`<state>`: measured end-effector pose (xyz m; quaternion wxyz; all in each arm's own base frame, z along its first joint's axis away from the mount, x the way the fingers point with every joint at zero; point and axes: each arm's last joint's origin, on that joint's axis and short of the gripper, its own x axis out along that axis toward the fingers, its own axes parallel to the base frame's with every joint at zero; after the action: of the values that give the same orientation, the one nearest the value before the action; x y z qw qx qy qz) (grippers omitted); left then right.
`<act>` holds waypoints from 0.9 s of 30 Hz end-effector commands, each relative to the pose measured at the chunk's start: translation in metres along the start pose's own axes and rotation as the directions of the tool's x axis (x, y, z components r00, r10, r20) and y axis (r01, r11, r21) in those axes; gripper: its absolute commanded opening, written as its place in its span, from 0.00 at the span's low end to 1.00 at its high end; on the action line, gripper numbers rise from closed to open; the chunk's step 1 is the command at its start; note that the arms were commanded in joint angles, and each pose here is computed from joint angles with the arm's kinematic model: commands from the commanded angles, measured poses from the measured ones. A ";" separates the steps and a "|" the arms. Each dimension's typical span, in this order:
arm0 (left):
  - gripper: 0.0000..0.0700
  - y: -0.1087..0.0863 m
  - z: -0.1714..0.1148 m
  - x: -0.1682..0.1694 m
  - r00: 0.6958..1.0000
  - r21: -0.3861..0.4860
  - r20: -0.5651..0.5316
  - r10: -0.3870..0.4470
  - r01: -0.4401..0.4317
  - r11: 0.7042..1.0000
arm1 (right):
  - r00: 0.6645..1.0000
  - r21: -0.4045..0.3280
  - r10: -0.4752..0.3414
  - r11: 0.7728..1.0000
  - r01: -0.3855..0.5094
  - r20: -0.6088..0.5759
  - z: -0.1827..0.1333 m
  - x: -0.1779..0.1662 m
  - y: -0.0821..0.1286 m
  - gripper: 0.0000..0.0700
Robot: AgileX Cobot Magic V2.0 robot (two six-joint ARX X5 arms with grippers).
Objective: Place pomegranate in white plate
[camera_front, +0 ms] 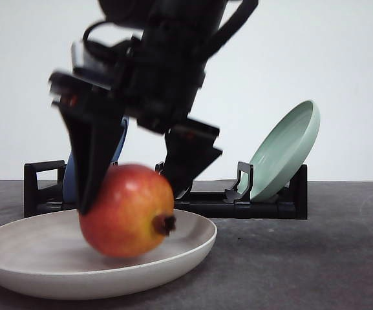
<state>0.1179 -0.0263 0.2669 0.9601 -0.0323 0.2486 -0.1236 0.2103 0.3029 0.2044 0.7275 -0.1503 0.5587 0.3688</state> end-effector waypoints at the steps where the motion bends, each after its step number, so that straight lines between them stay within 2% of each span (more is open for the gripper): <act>1: 0.56 0.000 0.002 0.000 1.000 0.008 0.011 0.001 -0.001 1.000 | 1.000 -0.023 0.008 1.000 -0.008 0.012 0.005 0.004 0.006 0.66; 8: 0.56 0.000 0.002 0.000 1.000 0.008 0.011 0.004 -0.004 1.000 | 1.000 -0.025 0.008 1.000 -0.008 0.012 0.006 0.008 0.006 0.67; 14: 0.56 0.000 0.002 0.000 1.000 0.008 0.011 0.004 -0.004 1.000 | 1.000 -0.025 0.010 1.000 -0.009 0.011 0.005 0.007 0.006 0.86; 18: 0.56 0.000 0.002 0.000 1.000 0.008 0.011 0.004 -0.004 1.000 | 1.000 -0.029 0.008 1.000 -0.008 0.030 0.005 0.000 0.007 0.89; 22: 0.56 0.000 0.002 0.000 1.000 0.008 0.011 0.004 -0.004 1.000 | 0.993 -0.042 -0.008 0.999 0.013 0.118 0.001 -0.017 0.009 0.89; 27: 0.56 0.000 0.002 0.000 1.000 0.008 0.010 0.004 -0.004 1.000 | 0.953 -0.066 0.043 0.998 -0.025 0.300 -0.022 -0.041 0.004 0.89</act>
<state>0.1180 -0.0262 0.2669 0.9604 -0.0319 0.2485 -0.1219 0.1905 0.2763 0.2390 0.7942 -0.1011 0.4377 0.4091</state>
